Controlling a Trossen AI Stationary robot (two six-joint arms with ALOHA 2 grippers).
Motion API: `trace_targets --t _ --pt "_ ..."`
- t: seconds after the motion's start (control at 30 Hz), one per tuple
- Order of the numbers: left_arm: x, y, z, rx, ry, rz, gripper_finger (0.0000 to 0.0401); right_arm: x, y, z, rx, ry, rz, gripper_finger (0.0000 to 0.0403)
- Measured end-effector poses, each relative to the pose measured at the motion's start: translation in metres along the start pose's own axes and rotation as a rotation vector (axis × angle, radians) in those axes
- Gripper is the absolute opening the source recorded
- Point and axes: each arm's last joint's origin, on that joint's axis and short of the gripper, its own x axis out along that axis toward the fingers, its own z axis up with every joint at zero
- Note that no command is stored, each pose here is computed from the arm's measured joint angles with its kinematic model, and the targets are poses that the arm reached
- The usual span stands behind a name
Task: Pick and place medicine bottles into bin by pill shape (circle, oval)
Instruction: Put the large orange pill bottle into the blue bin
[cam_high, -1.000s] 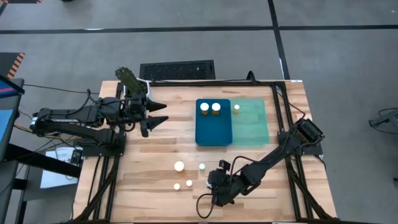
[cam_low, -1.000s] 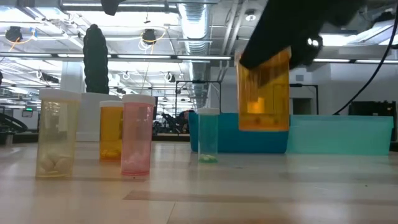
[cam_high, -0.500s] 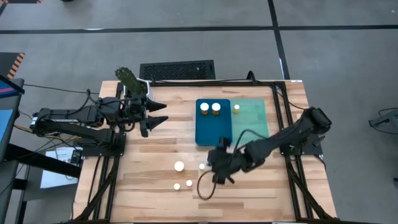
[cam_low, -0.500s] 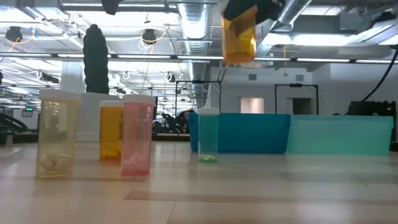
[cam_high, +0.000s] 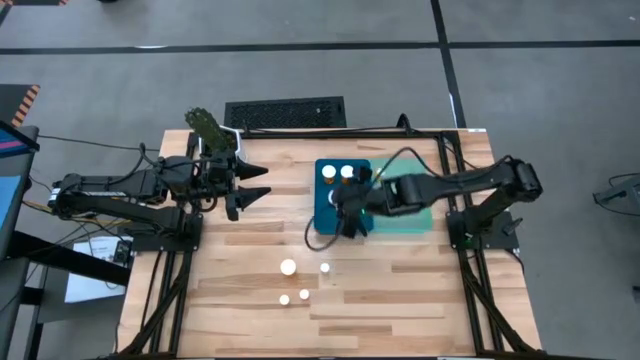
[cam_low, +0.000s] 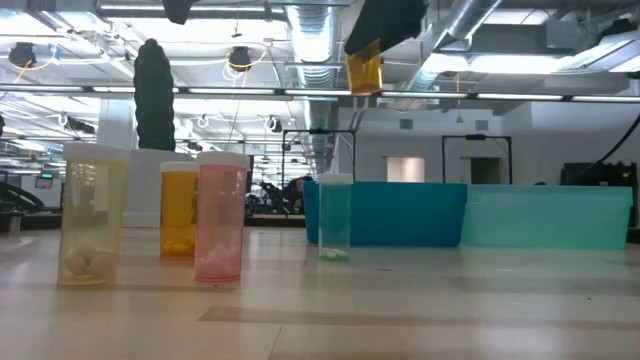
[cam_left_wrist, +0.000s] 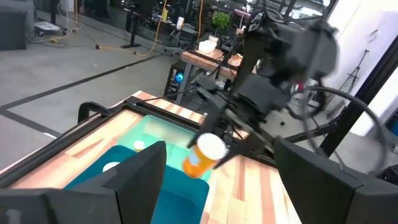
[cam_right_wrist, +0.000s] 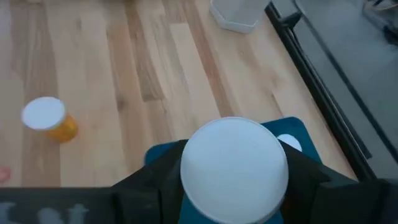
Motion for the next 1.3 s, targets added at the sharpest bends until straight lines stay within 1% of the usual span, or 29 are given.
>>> trace_targets --t 0.1,0.23,0.37,0.47,0.6,0.7,0.8,0.97,1.07,1.3 --pt "0.0 0.0 0.0 0.0 0.002 0.0 0.0291 0.015 -0.015 0.004 0.027 -0.039 0.036 0.0222" --pt "0.0 0.0 0.0 0.0 0.001 0.001 0.0291 0.039 -0.032 -0.009 0.07 -0.043 0.068 0.0229" --pt "0.0 0.0 0.0 0.0 0.0 0.003 0.0291 0.058 -0.045 -0.03 0.102 -0.033 0.05 0.0212" --pt "0.0 0.0 0.0 0.0 -0.001 0.007 0.0291 0.071 -0.05 -0.043 0.138 -0.095 0.052 0.0205" --pt "0.0 0.0 0.0 0.0 -0.003 0.014 0.0291 0.085 -0.06 -0.064 0.196 -0.14 0.038 0.0213" --pt "0.0 0.0 0.0 0.0 -0.004 0.015 0.0291 0.092 -0.071 -0.074 0.264 -0.191 0.014 0.0222" --pt "0.0 0.0 0.0 0.0 -0.004 0.015 0.0291 0.097 -0.078 -0.082 0.298 -0.22 -0.004 0.0221" --pt "0.0 0.001 0.0 0.0 -0.004 0.015 0.0291 0.1 -0.078 -0.095 0.333 -0.229 -0.004 0.0209" --pt "0.0 0.0 0.0 0.0 -0.004 0.015 0.0291 0.101 -0.075 -0.096 0.345 -0.243 0.003 0.021" --pt "0.0 0.001 0.0 0.0 -0.003 0.016 0.0291 0.124 -0.067 -0.106 0.382 -0.22 0.009 0.0218"
